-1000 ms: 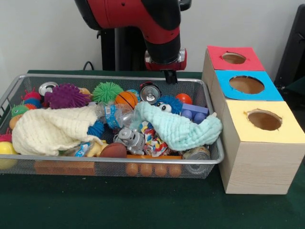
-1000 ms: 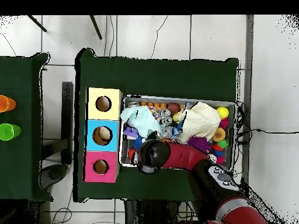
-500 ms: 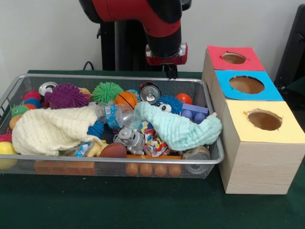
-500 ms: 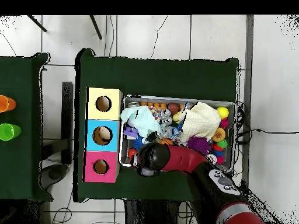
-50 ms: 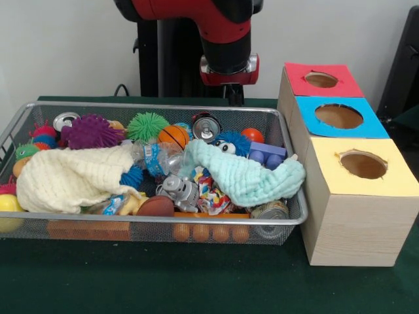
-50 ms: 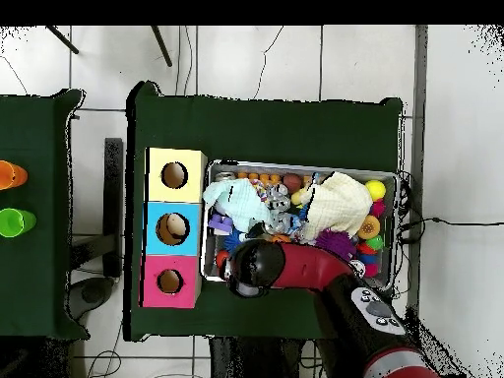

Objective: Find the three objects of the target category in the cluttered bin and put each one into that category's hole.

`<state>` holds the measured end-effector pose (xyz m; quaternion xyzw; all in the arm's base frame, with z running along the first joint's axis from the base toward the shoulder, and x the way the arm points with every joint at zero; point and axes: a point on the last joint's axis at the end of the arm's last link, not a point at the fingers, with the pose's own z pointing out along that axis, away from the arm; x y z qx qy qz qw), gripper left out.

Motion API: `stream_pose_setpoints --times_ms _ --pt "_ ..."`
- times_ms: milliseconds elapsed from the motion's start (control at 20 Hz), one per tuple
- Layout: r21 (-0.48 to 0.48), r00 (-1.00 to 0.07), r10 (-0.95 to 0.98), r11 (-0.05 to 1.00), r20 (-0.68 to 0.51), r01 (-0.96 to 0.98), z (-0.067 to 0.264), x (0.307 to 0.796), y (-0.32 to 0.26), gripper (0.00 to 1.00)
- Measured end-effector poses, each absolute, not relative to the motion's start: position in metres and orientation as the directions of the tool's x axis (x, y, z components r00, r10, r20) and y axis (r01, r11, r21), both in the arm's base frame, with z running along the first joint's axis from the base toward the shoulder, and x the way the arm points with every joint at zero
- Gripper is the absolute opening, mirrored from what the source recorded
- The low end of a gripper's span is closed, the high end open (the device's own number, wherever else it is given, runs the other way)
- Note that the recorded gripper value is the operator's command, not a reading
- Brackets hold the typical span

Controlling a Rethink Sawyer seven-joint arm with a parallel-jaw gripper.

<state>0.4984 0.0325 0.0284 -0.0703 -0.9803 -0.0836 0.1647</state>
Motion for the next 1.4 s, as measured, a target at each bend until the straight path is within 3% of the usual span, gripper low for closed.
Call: stream_pose_setpoints --times_ms 400,1250,1300,1400 --pt "0.113 -0.951 0.095 0.984 0.295 0.134 0.032 0.516 0.036 0.0" --pt "-0.046 -0.995 0.03 0.999 0.093 0.025 0.061 0.587 -0.003 0.0" --pt "-0.057 -0.997 0.027 0.998 0.075 0.023 0.063 0.595 -0.009 1.0" --pt "-0.059 -0.997 0.027 0.998 0.073 0.023 0.063 0.596 -0.011 1.0"
